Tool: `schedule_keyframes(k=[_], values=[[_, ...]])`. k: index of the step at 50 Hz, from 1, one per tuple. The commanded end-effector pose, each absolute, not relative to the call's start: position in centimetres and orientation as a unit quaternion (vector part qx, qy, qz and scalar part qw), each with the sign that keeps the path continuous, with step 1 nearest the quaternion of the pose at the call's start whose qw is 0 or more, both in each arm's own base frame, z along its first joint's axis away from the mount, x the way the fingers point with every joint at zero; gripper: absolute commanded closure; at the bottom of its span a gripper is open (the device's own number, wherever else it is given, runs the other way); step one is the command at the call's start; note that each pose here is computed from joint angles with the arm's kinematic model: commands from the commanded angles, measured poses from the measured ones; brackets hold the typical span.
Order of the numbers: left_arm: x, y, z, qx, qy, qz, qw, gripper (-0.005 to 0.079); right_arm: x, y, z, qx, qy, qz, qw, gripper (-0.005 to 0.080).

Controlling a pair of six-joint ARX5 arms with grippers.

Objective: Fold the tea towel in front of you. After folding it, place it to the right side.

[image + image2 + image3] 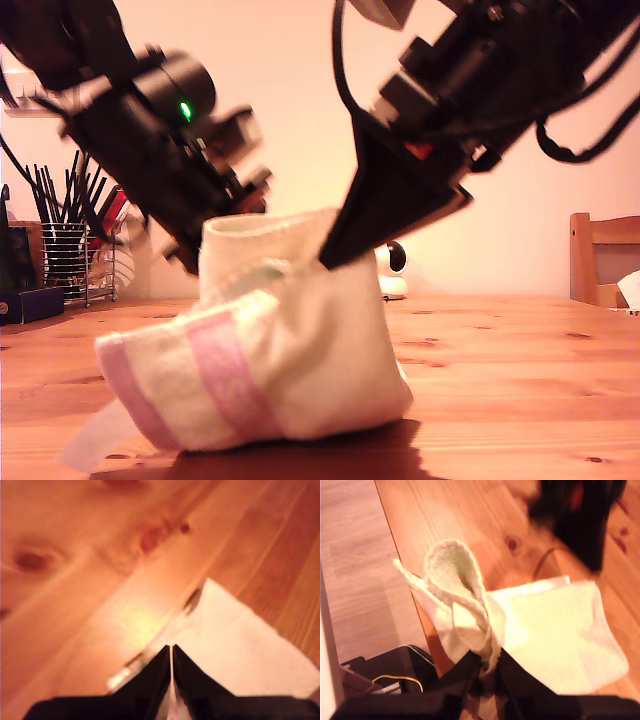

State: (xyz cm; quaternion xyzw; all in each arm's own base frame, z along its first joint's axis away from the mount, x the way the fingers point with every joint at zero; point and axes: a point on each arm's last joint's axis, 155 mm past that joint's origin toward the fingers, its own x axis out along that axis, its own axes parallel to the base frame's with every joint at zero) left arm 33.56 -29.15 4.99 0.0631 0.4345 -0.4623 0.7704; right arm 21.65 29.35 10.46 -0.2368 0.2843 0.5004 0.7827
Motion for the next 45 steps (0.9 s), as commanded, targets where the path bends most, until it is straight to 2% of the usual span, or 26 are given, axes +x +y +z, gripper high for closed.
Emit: schedule_keyframes(k=[1, 10, 18, 35, 45], values=[[32.9, -29.3, 3.0, 0.061, 0.449, -0.470, 0.757, 0.0766, 21.8, 29.6, 11.2, -0.232, 0.278, 0.502, 0.785, 0.0765], [32.5, -29.2, 0.3, 0.058, 0.477, -0.466, 0.743, 0.0766, 21.9, 29.6, 11.2, -0.232, 0.279, 0.501, 0.786, 0.0765], [30.6, -28.6, -2.2, 0.053, 0.525, -0.462, 0.713, 0.0766, 22.2, 29.5, 11.3, -0.229, 0.276, 0.498, 0.789, 0.0765], [26.0, -28.6, -3.0, 0.066, 0.578, -0.482, 0.656, 0.0766, 25.1, 28.5, 12.9, -0.215, 0.261, 0.469, 0.816, 0.0765], [24.6, -28.1, -3.1, 0.067, 0.601, -0.477, 0.638, 0.0766, 26.1, 27.1, 12.6, -0.211, 0.276, 0.450, 0.823, 0.0765]])
